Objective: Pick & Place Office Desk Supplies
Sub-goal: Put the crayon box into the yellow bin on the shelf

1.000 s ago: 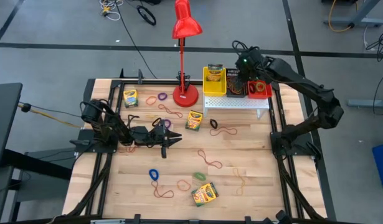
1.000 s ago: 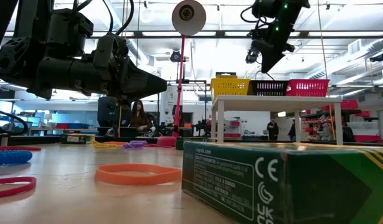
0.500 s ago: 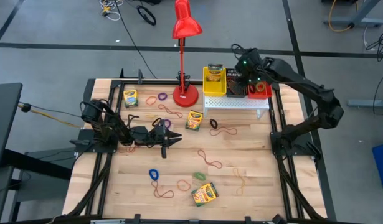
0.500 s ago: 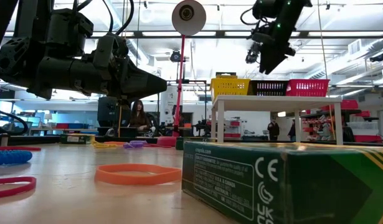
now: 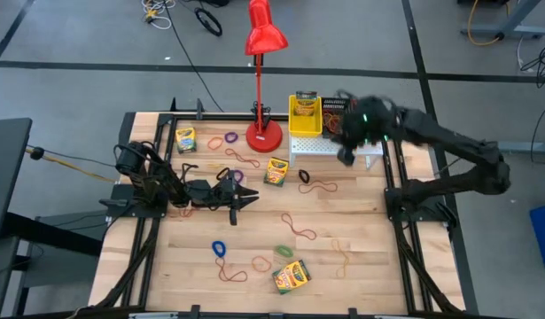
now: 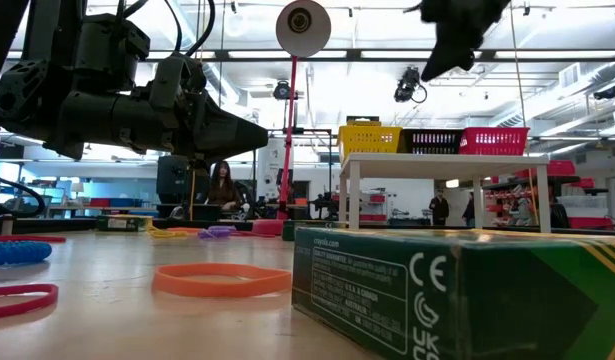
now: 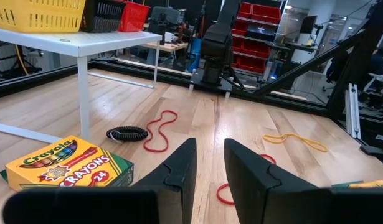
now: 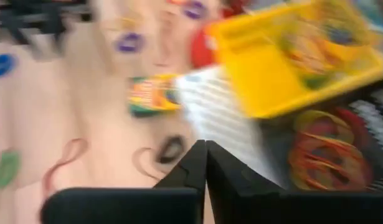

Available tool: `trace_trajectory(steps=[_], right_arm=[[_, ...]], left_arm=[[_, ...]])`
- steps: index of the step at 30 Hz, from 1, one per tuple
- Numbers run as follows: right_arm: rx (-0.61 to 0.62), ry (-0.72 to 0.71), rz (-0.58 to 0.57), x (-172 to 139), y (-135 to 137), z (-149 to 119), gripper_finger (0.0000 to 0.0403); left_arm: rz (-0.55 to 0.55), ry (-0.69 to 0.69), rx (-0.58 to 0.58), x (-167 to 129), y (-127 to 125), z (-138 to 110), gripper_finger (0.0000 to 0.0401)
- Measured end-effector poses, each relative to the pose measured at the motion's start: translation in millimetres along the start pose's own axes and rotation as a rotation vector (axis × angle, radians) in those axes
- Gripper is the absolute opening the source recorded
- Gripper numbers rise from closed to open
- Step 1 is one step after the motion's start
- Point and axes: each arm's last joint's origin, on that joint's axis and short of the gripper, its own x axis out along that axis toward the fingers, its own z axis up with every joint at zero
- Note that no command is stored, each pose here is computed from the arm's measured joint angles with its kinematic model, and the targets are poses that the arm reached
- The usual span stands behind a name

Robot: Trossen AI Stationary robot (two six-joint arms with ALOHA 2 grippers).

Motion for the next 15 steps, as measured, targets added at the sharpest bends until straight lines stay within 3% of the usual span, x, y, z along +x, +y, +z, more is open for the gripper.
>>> trace_trajectory(steps=[9,15], right_arm=[[-0.092,-0.218,0.143,35.2,72.3,-77.3,0.0005],[-0.16,-0.323,0.246,65.3,106.7,-119.1,0.001]], left_arm=[[0.0,0.0,0.0,0.0,0.0,0.0,0.0088],[-0.001,-0.001,-0.023,0.2,-0.2,0.2,0.0088]])
